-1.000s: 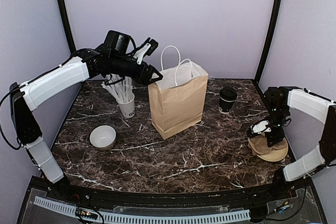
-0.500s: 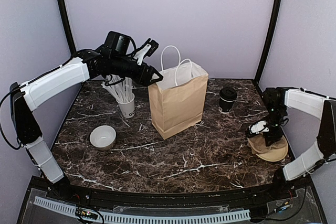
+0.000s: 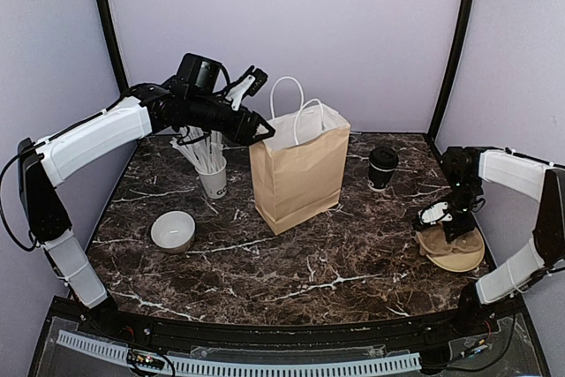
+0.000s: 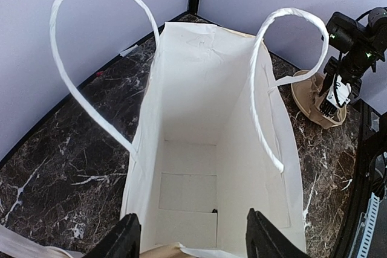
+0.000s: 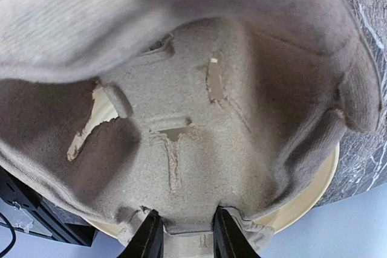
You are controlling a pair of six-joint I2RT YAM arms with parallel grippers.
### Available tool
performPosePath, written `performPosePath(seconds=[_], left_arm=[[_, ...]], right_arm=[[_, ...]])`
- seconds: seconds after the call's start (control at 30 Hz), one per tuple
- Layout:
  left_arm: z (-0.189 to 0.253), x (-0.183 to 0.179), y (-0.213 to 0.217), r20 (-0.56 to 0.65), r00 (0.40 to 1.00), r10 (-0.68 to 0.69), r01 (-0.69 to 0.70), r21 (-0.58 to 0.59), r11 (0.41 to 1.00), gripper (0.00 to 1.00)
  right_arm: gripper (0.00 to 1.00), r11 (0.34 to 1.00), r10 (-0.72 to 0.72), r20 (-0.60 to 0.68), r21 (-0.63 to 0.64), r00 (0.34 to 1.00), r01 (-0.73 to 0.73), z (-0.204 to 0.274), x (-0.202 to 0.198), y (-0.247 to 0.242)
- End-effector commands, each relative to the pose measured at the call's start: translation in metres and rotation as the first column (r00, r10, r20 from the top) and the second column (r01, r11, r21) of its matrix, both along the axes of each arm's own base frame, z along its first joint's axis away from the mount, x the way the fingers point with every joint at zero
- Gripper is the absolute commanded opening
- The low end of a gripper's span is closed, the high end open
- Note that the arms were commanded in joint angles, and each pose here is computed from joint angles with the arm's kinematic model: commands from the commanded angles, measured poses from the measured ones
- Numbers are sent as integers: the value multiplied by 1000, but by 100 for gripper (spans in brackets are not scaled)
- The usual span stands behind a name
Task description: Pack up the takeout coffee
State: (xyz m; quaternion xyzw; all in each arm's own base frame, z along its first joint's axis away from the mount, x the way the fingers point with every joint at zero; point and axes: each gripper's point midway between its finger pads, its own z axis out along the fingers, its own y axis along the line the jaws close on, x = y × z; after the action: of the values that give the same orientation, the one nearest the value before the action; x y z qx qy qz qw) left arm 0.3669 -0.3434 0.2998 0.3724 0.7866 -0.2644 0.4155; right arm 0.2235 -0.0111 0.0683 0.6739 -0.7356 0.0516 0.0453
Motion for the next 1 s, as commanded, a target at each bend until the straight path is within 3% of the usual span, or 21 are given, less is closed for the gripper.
performPosePath(seconds=[0.0,0.43,0.8,0.97], left_arm=[[5,0,-2,8,1000,-9,9,-23,1000,62],[12,-1,2,27,1000,2,-1,-24,1000,62],[24,-7,14,47,998,38,-37,-21,999,62],[21,-11,19,41,998,47,-46,-12,999,62]], right_arm=[[27,1000,-14,15,24,1000,14,8,-2,3],[25,991,35,77,129,996,-45,48,-5,61],[25,917,148,56,365,987,-159,66,-11,212],[24,925,167,12,345,986,-161,34,-17,249]])
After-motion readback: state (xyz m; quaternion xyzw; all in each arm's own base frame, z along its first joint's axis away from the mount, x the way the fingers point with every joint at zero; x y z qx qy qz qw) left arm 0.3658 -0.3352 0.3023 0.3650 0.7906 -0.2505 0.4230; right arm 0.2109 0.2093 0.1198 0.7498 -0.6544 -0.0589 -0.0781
